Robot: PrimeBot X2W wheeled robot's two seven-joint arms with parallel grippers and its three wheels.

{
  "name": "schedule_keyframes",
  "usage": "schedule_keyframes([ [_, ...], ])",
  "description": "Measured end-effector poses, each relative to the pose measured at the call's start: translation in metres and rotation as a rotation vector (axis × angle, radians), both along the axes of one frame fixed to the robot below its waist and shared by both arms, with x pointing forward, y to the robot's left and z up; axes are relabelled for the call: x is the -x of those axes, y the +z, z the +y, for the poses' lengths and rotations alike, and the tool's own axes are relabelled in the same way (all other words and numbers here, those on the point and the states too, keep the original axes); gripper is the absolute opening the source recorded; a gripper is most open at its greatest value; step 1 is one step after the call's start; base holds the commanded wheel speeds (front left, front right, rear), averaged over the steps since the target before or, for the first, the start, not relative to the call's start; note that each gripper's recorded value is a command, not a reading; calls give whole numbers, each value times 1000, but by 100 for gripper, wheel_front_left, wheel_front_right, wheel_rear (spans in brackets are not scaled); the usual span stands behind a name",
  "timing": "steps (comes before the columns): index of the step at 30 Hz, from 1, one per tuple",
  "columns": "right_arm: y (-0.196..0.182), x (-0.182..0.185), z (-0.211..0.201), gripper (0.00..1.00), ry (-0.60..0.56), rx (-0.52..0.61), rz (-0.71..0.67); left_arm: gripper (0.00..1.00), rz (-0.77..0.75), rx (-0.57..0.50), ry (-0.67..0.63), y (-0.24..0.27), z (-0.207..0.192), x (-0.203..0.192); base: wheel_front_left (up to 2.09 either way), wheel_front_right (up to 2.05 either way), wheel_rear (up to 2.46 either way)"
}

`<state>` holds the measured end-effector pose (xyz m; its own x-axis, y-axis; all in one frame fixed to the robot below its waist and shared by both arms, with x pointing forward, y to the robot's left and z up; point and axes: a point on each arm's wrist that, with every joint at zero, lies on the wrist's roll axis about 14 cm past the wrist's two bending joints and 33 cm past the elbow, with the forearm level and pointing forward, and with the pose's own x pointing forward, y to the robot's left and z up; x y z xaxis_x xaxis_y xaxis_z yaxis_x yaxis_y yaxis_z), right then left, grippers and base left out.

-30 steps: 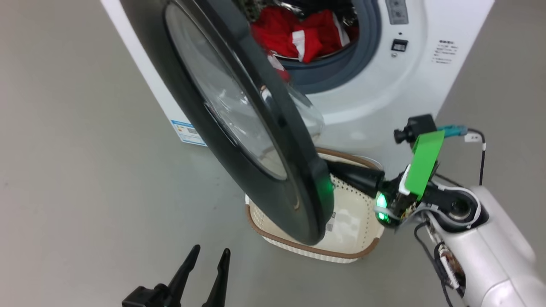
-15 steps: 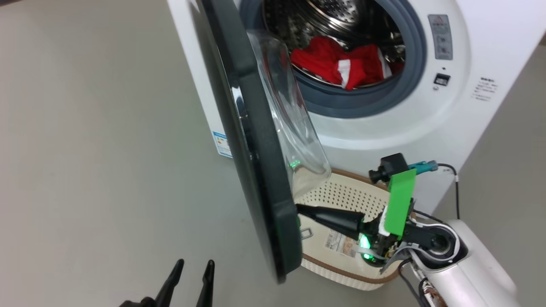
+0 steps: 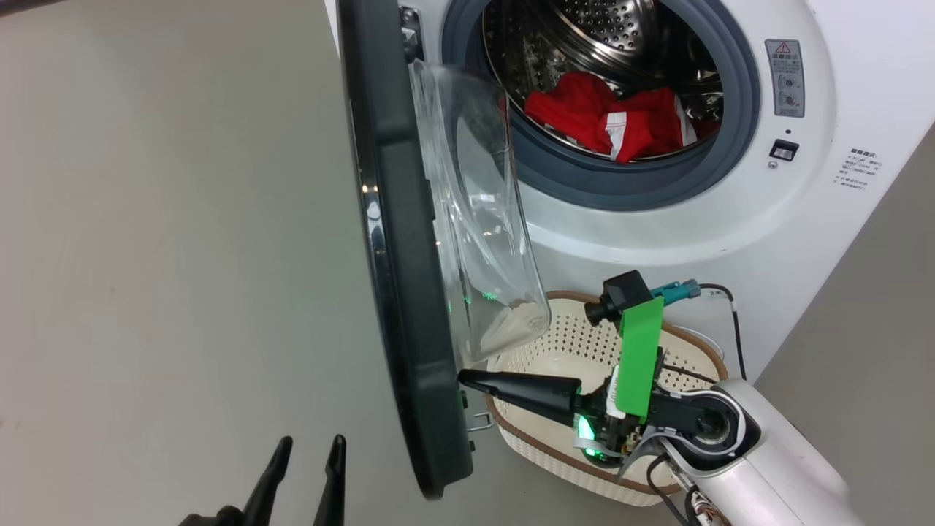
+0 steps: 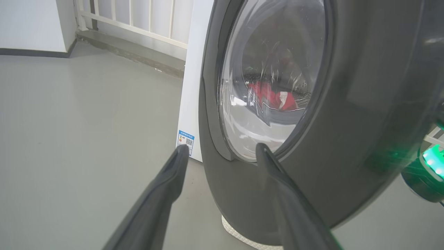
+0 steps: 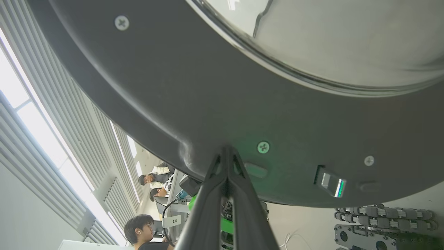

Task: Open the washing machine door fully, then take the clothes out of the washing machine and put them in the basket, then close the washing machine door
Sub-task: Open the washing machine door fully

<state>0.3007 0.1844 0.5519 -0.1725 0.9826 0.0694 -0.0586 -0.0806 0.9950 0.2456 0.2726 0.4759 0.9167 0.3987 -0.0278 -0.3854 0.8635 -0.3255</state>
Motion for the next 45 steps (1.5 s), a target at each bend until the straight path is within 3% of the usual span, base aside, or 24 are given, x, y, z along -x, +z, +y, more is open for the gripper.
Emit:
schedule_keyframes([
  [12, 2, -2, 5, 0, -22, 1, -5, 100, 5, 1, 19, -1, 4, 5, 0, 0, 0],
  [13, 1, -3, 5, 4, -27, 5, -10, 100, 4, 1, 19, -1, 4, 5, 0, 0, 0],
  [15, 1, -4, 5, 19, -35, 10, -20, 100, 1, 1, 18, -1, 4, 5, 0, 0, 0],
  [17, 0, -5, 4, 29, -44, 17, -31, 100, -1, 1, 17, 0, 4, 5, 0, 0, 0],
  [20, -1, -10, 1, 58, -80, 22, -27, 100, -4, 1, 14, 0, 3, 5, 0, 0, 0],
  [23, -8, -11, -3, 95, -102, 39, -17, 100, -6, 1, 11, 0, 3, 5, 0, 0, 0],
  [24, -11, -11, -5, 100, -111, 44, -11, 100, -5, 1, 11, 0, 3, 5, 0, 0, 0],
  [45, -80, -21, -58, 100, -412, 214, 71, 100, 0, 4, -9, -6, -3, 11, 0, 0, 0],
])
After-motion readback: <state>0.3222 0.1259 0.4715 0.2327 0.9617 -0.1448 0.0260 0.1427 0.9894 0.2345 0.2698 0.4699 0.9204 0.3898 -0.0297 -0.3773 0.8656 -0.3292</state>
